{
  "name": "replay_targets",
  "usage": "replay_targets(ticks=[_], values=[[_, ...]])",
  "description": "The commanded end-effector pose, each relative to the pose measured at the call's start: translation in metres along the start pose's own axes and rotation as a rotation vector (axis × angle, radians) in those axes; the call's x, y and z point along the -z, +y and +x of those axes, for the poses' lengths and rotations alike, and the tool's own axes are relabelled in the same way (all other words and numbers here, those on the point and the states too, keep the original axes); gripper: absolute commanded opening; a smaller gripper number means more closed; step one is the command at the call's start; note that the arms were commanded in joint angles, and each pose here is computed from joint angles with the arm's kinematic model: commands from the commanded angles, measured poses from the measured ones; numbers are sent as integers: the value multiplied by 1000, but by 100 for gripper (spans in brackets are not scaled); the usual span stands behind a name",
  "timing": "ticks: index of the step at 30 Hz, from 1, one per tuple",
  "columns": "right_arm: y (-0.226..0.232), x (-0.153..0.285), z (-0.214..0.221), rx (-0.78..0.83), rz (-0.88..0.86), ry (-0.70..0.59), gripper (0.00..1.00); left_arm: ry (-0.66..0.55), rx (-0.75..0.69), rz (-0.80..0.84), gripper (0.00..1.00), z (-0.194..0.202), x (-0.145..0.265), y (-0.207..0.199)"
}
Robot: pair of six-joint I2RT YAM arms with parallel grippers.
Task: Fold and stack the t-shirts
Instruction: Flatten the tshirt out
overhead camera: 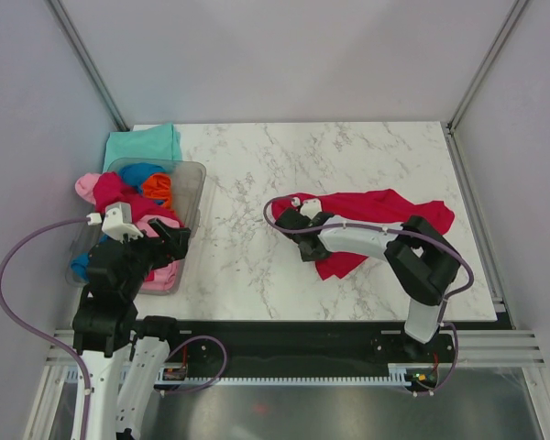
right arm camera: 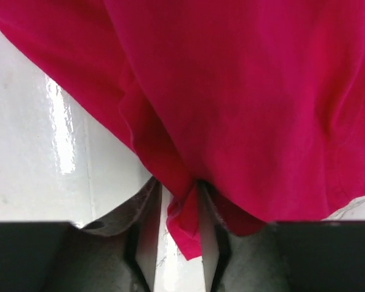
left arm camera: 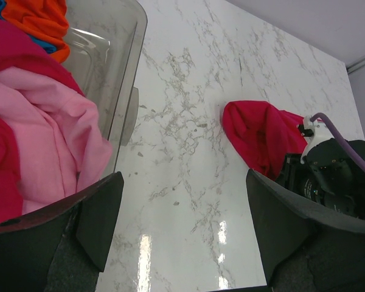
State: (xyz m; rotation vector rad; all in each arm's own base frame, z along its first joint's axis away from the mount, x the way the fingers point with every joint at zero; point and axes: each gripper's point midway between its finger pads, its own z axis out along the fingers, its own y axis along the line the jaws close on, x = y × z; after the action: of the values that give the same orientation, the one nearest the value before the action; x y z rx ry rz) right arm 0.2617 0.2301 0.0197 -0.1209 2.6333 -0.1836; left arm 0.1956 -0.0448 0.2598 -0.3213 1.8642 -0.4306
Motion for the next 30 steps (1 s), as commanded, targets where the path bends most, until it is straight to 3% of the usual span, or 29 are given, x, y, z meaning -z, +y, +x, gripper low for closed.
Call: replay_targets(ticks=[1, 6, 12, 18, 19, 21, 25, 26, 29, 30], values=[[-7, 4, -18, 1, 80, -60, 32, -25, -43, 39, 89, -6, 0, -6], [-10, 12, -26, -2, 94, -81, 0, -27, -44, 42, 89, -6, 1, -6], [22, 61, -58, 47, -16, -132, 0, -30, -46, 46, 89, -7, 1, -8], [70, 154, -119, 66, -334, -232, 0, -26, -45, 41, 89, -6, 0, -6], [73, 186, -146, 42, -381, -304, 0, -27, -44, 43, 89, -6, 0, -7], [49, 216, -168, 37, -327, -379, 0, -24, -45, 38, 89, -6, -1, -6], [-14, 315, -213, -130, -352, -633, 0, -15, -42, 32, 89, -5, -3, -5], [-48, 352, -214, -213, -387, -715, 0, -14, -42, 30, 89, -4, -3, -4], [-108, 368, -199, -372, -332, -829, 0, -13, -42, 32, 89, -5, -3, -5], [-149, 393, -184, -477, -365, -893, 0, -13, -42, 32, 89, -5, -4, -5]])
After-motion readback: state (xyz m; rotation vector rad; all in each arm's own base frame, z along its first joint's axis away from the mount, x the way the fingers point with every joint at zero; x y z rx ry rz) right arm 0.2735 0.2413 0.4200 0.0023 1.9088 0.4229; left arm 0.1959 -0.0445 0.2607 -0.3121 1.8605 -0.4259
